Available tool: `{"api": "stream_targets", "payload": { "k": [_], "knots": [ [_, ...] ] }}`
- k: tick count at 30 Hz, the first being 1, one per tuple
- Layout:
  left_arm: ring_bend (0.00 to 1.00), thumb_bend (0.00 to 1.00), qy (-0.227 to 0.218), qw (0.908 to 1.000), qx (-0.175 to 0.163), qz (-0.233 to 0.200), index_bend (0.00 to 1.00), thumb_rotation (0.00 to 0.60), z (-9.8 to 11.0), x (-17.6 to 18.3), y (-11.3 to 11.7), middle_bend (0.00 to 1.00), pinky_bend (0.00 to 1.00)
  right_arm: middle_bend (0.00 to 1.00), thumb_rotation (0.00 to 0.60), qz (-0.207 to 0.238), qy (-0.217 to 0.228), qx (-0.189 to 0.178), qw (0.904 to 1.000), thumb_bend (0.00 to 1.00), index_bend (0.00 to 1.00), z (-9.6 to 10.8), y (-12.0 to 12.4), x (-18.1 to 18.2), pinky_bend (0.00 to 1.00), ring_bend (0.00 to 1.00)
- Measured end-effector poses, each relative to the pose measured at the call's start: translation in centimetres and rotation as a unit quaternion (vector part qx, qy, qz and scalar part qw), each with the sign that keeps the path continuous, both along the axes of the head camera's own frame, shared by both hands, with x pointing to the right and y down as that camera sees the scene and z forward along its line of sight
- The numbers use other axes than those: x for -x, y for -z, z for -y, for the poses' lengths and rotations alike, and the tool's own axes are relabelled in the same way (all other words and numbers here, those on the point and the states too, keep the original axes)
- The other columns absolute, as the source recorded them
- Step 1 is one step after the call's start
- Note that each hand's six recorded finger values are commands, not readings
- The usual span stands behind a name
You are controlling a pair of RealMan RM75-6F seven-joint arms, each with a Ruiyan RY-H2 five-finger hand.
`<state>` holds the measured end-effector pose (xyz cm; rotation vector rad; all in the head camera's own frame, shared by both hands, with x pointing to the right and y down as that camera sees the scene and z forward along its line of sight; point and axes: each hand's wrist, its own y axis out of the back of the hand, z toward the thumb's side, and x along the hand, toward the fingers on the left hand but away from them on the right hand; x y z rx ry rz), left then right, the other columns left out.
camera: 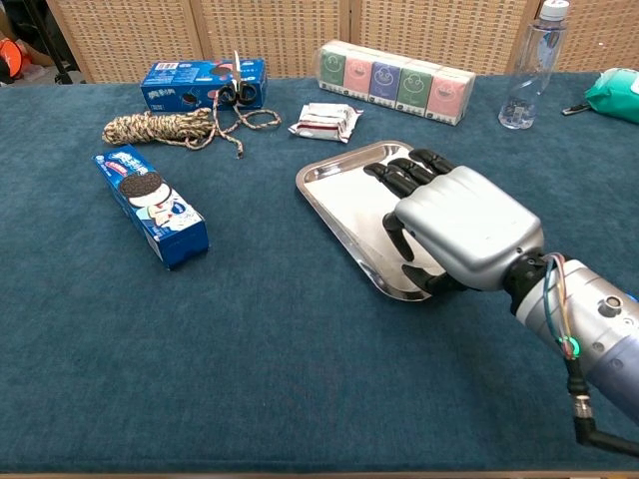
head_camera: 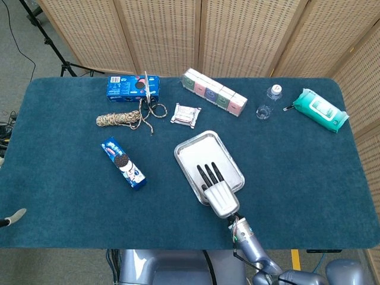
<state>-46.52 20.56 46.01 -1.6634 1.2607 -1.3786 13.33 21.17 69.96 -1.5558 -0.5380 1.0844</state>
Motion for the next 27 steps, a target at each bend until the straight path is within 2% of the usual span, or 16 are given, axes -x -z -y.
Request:
{"api": "stream_targets", "payload": {
  "k": [5,7,9,11,15,22,27],
  "knots": [
    [0.0,0.0,0.001,1.0,0.0,-0.001,0.0,0.6,0.0,0.1,0.0,0.0,0.0,0.03,0.6,-0.003,-0.007,0.003,1.0,0.53,0.72,0.1,-0.3,0.2,0.0,0.0],
    [0.0,0.0,0.002,1.0,0.0,-0.001,0.0,0.6,0.1,0.1,0.0,0.0,0.0,0.01,0.6,-0.008,-0.005,0.0,1.0,0.51,0.63,0.1,-0.4,0.1,0.0,0.0],
    [0.0,0.0,0.003,1.0,-0.001,-0.002,0.0,0.6,0.1,0.2,0.1,0.0,0.0,0.0,0.6,-0.009,-0.004,0.002,0.9999,0.51,0.47,0.1,-0.4,0.0,0.0,0.0],
    [0.0,0.0,0.003,1.0,-0.001,-0.002,0.0,0.6,0.1,0.2,0.1,0.0,0.0,0.0,0.6,-0.009,-0.004,0.007,0.9999,0.51,0.38,0.1,-0.4,-0.2,0.0,0.0],
    [0.0,0.0,0.003,1.0,-0.001,-0.002,0.0,0.6,0.1,0.2,0.1,0.0,0.0,0.0,0.6,-0.015,-0.001,0.017,0.9997,0.47,0.27,0.0,-0.1,-0.6,0.0,0.0],
    [0.0,0.0,0.0,1.0,-0.001,0.0,0.0,0.6,0.0,0.1,0.1,0.0,0.0,0.0,0.6,-0.018,0.005,0.039,0.9991,0.45,0.2,-0.5,1.1,-0.7,0.0,0.0],
    [0.0,0.0,0.0,1.0,0.0,0.002,0.0,0.6,0.0,0.1,0.1,0.0,0.0,0.0,0.6,-0.015,0.009,0.048,0.9987,0.31,0.14,-0.9,1.7,-0.6,0.0,0.0]
  ]
}}
